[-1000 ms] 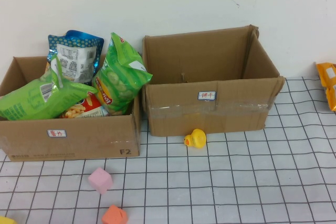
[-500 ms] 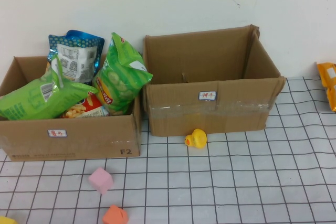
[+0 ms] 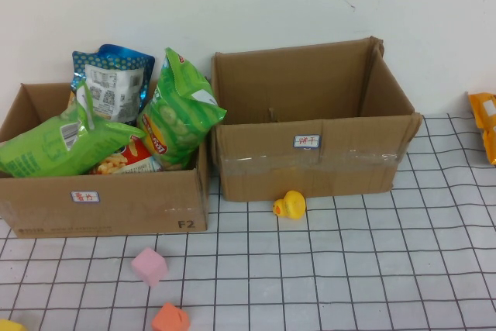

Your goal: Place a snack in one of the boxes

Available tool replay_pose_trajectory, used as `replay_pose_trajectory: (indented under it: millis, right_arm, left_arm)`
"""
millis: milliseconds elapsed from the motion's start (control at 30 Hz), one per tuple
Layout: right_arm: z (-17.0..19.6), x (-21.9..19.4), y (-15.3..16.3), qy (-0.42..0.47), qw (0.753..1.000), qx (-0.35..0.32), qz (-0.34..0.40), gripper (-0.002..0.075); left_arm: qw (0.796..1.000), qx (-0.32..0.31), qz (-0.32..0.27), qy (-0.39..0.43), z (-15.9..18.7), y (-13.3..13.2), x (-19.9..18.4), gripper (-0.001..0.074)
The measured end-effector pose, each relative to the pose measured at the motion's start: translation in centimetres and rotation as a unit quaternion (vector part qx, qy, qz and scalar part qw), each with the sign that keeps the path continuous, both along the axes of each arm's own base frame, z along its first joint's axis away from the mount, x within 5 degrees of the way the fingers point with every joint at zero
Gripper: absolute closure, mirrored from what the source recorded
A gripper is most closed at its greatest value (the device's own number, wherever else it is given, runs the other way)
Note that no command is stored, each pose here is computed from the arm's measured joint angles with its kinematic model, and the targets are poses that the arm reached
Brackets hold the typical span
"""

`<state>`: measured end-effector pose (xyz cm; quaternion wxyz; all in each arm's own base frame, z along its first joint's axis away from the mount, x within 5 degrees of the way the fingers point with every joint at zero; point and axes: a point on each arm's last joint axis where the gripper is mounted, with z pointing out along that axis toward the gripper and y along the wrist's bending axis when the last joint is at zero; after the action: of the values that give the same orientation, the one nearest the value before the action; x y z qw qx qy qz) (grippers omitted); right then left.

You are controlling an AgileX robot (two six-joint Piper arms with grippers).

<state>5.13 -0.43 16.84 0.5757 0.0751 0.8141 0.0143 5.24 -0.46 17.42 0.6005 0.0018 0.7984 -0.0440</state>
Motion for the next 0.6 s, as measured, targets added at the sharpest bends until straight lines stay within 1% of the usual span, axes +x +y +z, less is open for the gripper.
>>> replay_pose_trajectory:
  millis: [233,600]
  right_arm:
    - [0.0,0.01,0.11,0.0,1.0,-0.005,0.012,0.0726]
    - [0.0,0.01,0.11,0.0,1.0,-0.005,0.013,0.0726]
  left_arm:
    - [1.0,0.0,0.0,0.0,0.0,0.0,0.0,0.0737]
    - [1.0,0.0,0.0,0.0,0.0,0.0,0.0,0.0737]
